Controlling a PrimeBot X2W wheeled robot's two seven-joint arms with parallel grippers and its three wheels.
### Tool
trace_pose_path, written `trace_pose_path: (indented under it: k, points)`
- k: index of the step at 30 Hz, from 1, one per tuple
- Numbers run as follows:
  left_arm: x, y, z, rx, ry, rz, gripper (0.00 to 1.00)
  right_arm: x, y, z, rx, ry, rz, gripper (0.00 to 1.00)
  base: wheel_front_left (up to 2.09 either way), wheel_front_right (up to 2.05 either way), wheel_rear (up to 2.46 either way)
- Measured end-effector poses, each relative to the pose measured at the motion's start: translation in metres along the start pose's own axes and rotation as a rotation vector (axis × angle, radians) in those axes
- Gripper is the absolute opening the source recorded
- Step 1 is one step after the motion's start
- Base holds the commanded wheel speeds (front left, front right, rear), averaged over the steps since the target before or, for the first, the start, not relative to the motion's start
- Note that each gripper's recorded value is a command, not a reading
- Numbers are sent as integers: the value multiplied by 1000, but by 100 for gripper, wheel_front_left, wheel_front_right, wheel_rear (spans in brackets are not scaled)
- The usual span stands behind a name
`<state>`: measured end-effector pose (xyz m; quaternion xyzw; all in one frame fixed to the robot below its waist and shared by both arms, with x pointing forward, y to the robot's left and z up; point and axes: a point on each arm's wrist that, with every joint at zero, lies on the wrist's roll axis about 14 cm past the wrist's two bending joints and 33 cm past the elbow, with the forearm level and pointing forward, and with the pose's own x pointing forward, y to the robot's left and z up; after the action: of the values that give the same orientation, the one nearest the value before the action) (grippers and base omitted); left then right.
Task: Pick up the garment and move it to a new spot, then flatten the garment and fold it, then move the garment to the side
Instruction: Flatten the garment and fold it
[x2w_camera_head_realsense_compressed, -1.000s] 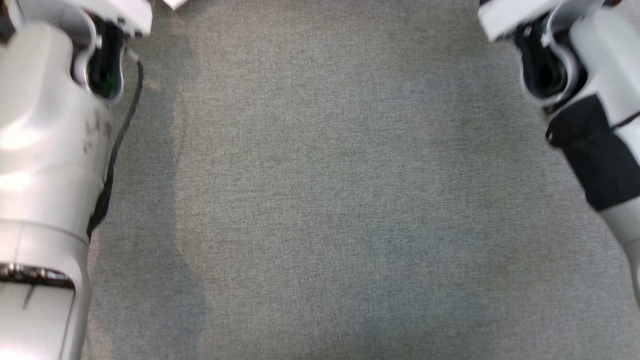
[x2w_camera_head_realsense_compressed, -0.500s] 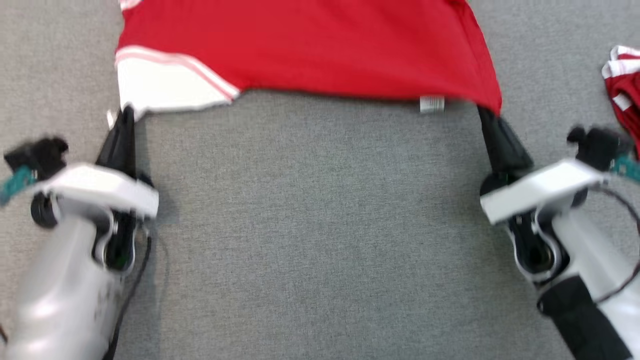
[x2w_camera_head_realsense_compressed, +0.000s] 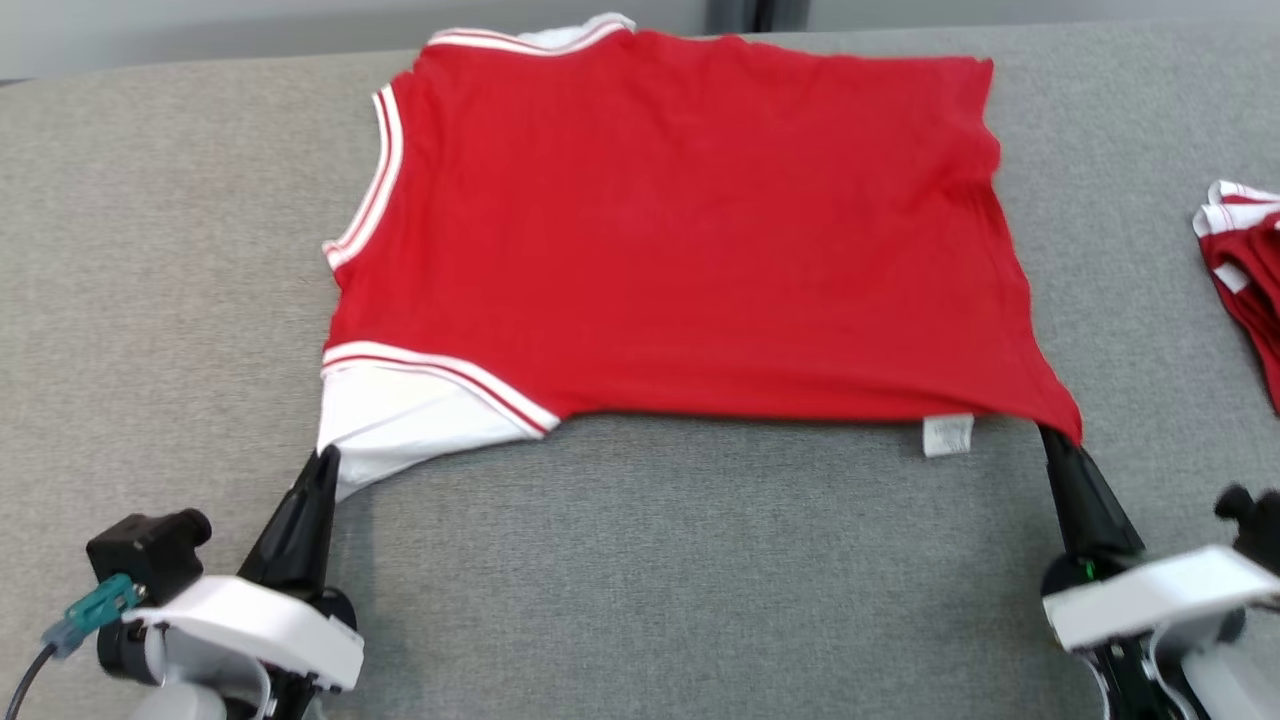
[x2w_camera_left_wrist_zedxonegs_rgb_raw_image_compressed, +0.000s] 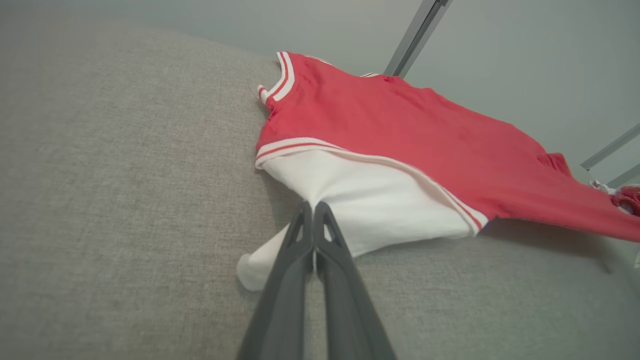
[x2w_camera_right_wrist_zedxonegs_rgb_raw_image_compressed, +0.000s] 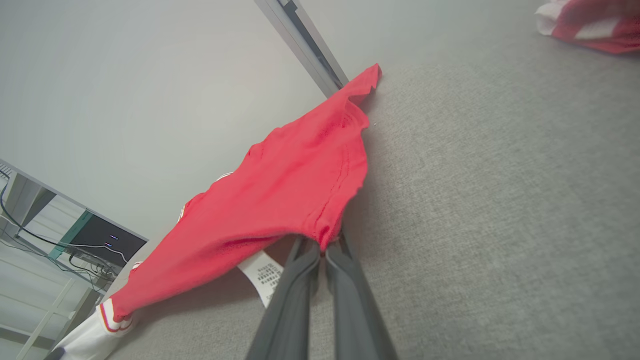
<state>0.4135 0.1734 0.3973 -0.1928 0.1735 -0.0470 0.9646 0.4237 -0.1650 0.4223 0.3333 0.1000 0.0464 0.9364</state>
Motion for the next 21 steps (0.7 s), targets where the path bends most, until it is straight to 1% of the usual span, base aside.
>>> trace_pose_path:
  k: [2,5,8,14,21]
  points:
    - [-15,-4,3,2,7,8,0,-10,-1,-2,3,4,-4,0,0,0,0]
    - [-35,-3,19,35,-17,33,0,-24,0,-8,-5,17,-4,0,0,0,0]
    - [-55,-10,24,38,-18,45,0,-38,-1,-11,-6,22,-14,0,0,0,0]
    - [-90,-19,26,39,-1,71,0,-74,-16,-23,-29,56,-76,0,0,0,0]
    - [-119,-26,31,27,6,92,0,-110,-27,-23,-70,95,-128,0,0,0,0]
